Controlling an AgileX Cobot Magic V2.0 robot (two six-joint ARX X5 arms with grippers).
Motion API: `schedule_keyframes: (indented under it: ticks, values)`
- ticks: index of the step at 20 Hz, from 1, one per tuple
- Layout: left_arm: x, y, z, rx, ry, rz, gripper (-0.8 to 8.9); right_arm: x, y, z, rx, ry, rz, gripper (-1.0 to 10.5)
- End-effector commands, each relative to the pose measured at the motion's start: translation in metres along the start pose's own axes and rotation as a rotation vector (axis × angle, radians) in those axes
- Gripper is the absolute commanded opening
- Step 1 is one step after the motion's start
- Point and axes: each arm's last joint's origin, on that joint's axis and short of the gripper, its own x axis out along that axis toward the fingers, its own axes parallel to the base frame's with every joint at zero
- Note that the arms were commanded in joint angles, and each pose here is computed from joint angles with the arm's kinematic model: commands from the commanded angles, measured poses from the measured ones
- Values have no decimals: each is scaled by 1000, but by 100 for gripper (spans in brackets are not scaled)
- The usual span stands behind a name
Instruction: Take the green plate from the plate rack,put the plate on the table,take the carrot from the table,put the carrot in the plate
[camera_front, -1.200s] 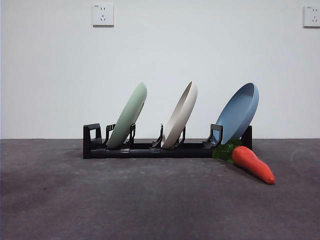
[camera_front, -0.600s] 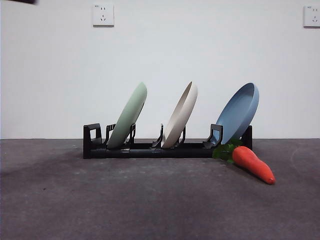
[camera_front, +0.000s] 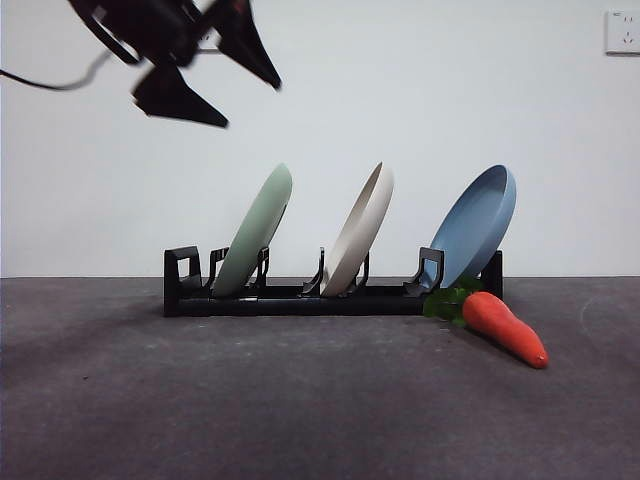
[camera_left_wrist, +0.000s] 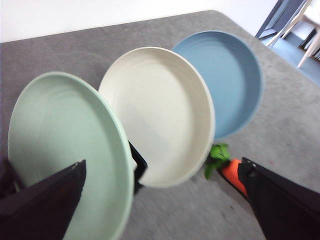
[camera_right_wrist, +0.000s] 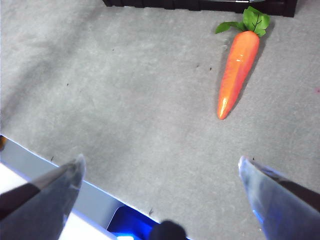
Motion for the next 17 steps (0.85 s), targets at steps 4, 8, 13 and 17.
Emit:
schedule_keyframes:
  ticks: [4, 8, 13, 17]
  values:
    - [49, 16, -7, 28, -1, 49, 534, 0, 0, 0, 1, 3, 0, 598]
    - [72, 19, -23, 18, 46, 70, 529, 0, 0, 0, 1, 3, 0, 598]
    - [85, 14, -32, 17, 82, 59, 399, 0, 0, 0, 1, 3, 0, 598]
    - [87, 12, -37, 7, 117, 50, 171, 0, 0, 0, 1, 3, 1, 598]
